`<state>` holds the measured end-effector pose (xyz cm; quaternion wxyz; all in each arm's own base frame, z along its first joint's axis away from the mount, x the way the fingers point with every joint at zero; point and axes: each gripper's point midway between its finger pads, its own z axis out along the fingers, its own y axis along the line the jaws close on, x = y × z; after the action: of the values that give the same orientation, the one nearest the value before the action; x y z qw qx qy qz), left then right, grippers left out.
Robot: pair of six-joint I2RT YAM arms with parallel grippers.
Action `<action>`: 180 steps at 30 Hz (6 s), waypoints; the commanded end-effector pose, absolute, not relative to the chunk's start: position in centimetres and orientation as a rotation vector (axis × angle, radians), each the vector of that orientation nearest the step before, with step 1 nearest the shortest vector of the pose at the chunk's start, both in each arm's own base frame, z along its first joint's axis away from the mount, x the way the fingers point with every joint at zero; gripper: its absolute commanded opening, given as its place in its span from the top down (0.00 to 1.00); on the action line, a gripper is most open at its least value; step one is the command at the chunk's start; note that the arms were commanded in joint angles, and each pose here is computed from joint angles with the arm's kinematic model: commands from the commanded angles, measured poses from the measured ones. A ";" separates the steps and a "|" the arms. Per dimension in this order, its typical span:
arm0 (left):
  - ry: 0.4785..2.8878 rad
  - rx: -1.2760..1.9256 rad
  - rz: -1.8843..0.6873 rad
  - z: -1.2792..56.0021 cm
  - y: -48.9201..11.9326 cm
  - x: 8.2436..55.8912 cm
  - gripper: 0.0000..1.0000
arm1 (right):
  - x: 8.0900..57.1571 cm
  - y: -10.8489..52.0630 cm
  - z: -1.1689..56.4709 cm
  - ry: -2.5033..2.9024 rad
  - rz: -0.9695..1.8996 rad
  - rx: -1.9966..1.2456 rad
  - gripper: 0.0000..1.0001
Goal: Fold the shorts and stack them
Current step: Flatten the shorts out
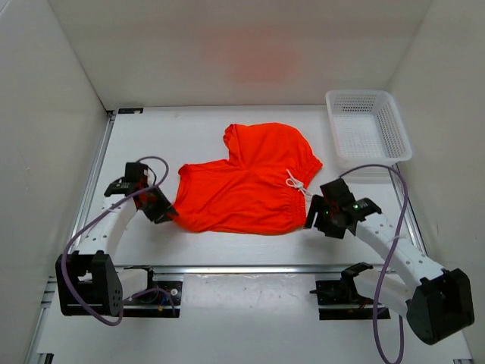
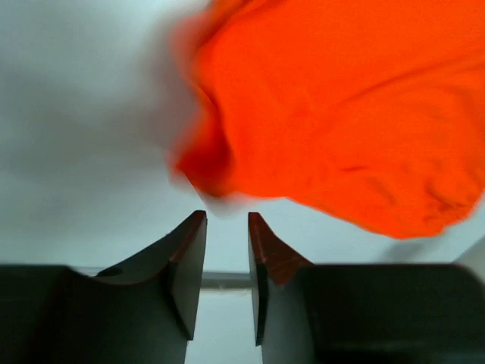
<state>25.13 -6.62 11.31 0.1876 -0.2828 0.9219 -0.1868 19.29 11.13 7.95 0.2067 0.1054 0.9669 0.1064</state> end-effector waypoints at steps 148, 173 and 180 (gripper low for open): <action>2.951 -0.204 -0.656 4.6 -17.8 43.7 0.89 | 38.6 12.1 3.8 2.823 -0.045 0.298 0.09; 2.327 -0.148 -0.516 25.8 -14.1 50.4 0.89 | 40.9 12.3 11.8 2.580 0.033 0.319 1.00; 2.585 -0.388 -0.331 13.7 -9.8 49.1 0.00 | 41.3 12.7 9.3 2.645 0.009 0.315 1.00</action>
<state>50.04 -13.52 20.37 0.3182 -0.0877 0.9274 -0.1759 41.03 13.18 8.82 0.2359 0.1100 0.9654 0.0153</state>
